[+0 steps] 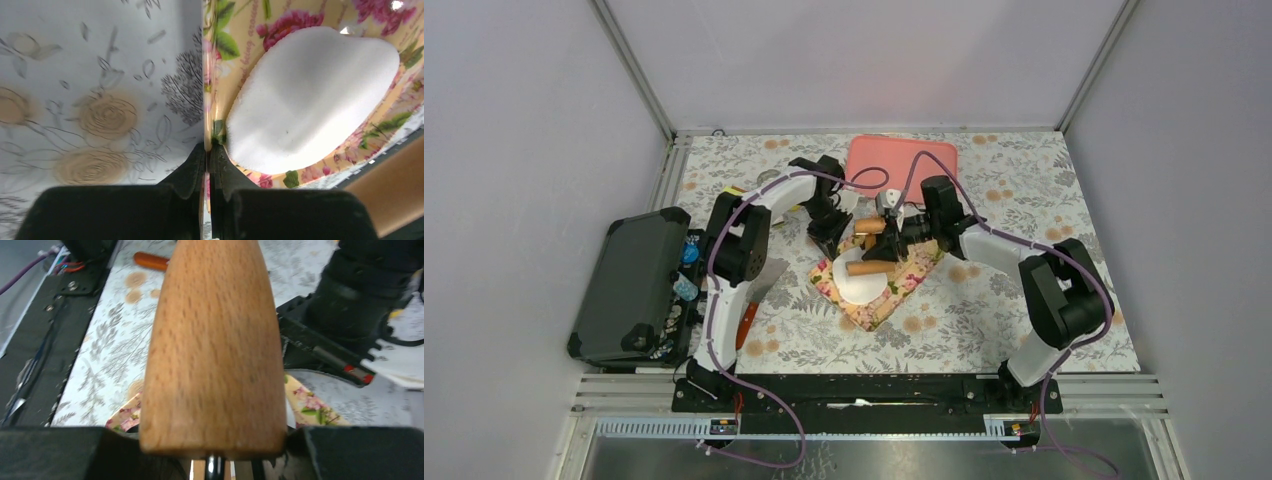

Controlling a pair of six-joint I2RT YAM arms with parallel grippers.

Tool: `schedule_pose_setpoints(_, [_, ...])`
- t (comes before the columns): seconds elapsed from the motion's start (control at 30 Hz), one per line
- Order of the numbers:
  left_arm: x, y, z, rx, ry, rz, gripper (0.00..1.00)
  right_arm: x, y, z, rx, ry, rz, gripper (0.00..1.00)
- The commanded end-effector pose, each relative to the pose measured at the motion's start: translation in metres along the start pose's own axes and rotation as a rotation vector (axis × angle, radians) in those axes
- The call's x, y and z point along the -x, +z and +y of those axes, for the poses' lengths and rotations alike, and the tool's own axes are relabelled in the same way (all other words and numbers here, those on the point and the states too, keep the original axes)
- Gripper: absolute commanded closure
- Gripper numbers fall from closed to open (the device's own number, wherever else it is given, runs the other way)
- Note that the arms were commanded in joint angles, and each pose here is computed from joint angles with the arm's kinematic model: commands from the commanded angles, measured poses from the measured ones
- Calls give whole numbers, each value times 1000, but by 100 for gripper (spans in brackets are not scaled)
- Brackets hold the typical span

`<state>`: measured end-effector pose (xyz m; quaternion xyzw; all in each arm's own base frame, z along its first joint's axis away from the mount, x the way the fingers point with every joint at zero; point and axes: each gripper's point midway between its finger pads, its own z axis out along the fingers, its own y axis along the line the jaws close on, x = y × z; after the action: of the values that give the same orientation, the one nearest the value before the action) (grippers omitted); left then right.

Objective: Roll out the dumpling wrappers from the dough
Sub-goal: Flatten out the dough on the work surface.

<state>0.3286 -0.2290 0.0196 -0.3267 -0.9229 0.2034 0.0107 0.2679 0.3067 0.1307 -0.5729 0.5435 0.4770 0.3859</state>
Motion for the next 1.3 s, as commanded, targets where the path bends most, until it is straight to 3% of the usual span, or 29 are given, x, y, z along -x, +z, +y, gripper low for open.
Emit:
schedule_pose_setpoints(0.0, [28,-10,28,148,163,-25,100,21,-2,-35,-110,-16,-72,100])
schedule_pose_setpoints(0.43, [45,-11,20,173,492,10,100,23,11,-57,-24,18,-160,100])
schedule_pose_setpoints(0.8, [44,-7,6,160,576,24,100,-63,5,-29,54,-27,105,100])
schedule_pose_setpoints(1.27, [51,-11,0,156,627,-5,100,-80,-7,11,253,-149,190,100])
